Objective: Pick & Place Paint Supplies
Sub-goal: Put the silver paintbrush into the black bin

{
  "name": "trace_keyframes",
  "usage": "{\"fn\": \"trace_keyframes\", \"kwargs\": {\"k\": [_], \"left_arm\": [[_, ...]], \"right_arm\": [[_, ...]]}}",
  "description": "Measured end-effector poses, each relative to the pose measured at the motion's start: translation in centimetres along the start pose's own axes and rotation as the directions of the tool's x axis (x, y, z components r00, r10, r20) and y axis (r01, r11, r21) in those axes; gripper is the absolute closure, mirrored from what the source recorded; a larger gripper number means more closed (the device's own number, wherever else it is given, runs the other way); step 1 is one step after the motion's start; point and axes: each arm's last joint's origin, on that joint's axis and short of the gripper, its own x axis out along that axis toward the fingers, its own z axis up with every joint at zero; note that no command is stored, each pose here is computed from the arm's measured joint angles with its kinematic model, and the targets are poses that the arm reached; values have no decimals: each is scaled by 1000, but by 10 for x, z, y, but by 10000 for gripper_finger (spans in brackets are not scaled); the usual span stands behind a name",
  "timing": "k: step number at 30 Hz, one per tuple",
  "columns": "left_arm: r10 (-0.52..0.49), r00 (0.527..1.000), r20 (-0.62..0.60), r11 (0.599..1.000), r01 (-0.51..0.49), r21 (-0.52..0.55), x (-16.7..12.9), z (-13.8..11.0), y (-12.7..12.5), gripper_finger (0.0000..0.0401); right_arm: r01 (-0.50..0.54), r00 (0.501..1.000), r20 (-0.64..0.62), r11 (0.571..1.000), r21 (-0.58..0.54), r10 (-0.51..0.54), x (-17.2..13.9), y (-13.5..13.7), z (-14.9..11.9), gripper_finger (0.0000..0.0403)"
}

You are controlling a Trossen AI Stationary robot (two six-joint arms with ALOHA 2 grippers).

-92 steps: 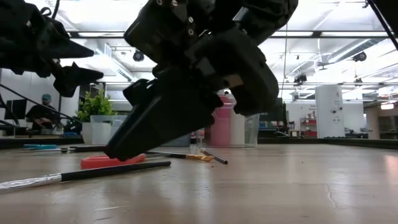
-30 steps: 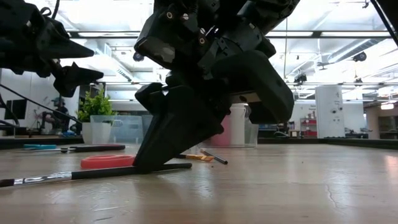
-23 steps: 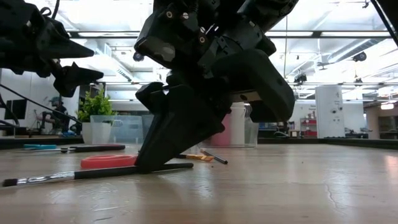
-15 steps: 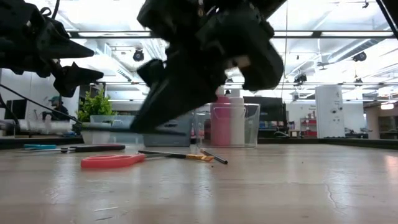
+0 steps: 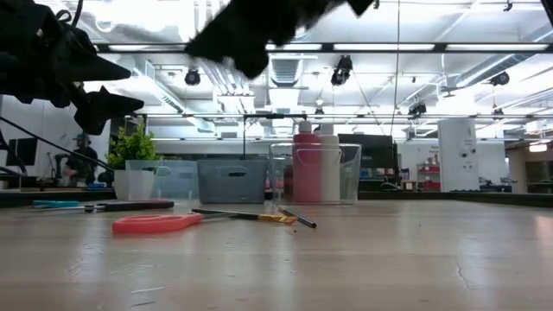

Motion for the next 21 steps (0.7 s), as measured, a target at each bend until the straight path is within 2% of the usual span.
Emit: {"fn": "trace_keyframes", "kwargs": {"k": [5, 9, 16, 21], "left_arm": [[0, 1000, 1, 1000, 0, 0, 0, 0, 0, 98], [0, 1000, 1, 1000, 0, 0, 0, 0, 0, 98], [0, 1000, 1, 1000, 0, -1, 0, 0, 0, 98], [0, 1000, 1, 1000, 0, 0, 0, 0, 0, 98]], "right_arm": [[85, 991, 88, 985, 149, -98, -42, -7, 24, 390], [223, 964, 84, 941, 253, -251, -75, -14, 33, 390], [412, 859, 125, 815, 408, -496, -106, -32, 43, 390], [509, 729, 118, 648, 567, -675, -115, -50, 43, 390]]}}
